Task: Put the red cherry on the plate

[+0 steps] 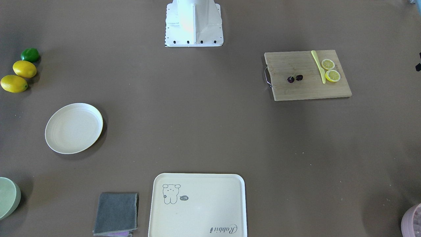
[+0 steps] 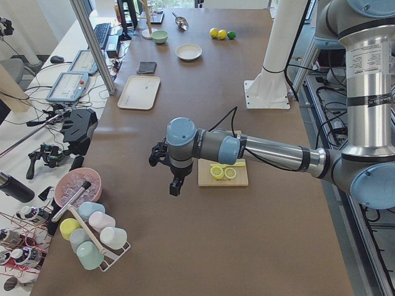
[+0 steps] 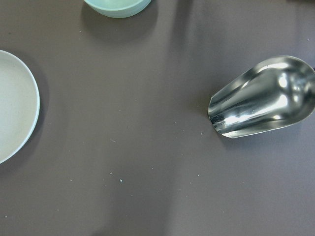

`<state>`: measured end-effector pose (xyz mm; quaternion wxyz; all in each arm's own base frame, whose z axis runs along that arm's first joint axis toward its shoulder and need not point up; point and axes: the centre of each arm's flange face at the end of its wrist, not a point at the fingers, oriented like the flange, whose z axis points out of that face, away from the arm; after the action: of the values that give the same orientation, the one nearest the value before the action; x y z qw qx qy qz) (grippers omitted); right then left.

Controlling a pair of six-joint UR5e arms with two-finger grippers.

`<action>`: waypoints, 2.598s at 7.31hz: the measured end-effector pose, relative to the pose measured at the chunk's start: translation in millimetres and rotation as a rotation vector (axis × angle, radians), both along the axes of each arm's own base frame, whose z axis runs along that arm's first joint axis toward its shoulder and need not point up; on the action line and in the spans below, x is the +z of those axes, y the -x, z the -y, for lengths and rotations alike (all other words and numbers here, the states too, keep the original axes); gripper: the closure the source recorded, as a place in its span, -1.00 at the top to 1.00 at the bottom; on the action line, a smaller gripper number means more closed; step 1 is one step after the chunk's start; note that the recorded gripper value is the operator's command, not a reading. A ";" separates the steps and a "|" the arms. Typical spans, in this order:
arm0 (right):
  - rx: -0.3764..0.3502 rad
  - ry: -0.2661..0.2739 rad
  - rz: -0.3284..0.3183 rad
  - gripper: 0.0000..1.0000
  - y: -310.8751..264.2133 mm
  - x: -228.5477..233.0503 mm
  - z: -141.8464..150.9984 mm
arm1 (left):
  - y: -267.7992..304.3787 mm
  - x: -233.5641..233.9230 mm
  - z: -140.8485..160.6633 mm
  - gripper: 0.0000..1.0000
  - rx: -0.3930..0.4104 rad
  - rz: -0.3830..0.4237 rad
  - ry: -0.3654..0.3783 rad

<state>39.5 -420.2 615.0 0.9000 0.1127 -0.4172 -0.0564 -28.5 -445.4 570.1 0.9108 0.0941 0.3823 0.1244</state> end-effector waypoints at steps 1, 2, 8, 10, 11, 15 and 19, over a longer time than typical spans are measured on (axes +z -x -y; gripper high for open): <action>-0.015 -0.008 0.020 1.00 5.8 -4.5 1.4 | -0.1 3.6 0.4 0.97 0.001 0.000 0.006; -0.038 -0.016 0.046 1.00 13.9 -10.4 2.2 | -0.2 5.1 1.2 0.97 -0.001 -0.001 0.009; -0.054 0.110 0.091 0.87 81.0 -39.9 16.4 | -9.2 -11.0 8.7 0.97 -0.013 -0.056 0.013; -0.039 0.162 0.065 0.83 129.6 -62.5 39.4 | -26.6 -19.0 10.2 0.97 -0.024 -0.089 0.019; -0.039 0.182 0.051 0.83 158.7 -71.9 50.7 | -31.8 -20.3 10.4 0.97 -0.027 -0.094 0.020; -0.088 0.217 0.010 0.70 245.1 -72.2 108.8 | -35.6 -18.5 10.6 0.97 -0.030 -0.095 0.026; -0.124 0.210 0.007 -0.74 289.7 -42.3 131.8 | -35.2 -16.7 10.4 0.97 -0.032 -0.090 0.028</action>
<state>-250.2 -551.9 572.7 0.9002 -0.0079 -0.4301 -0.0676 6.7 -455.7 553.4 0.8959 0.0931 0.4228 0.1001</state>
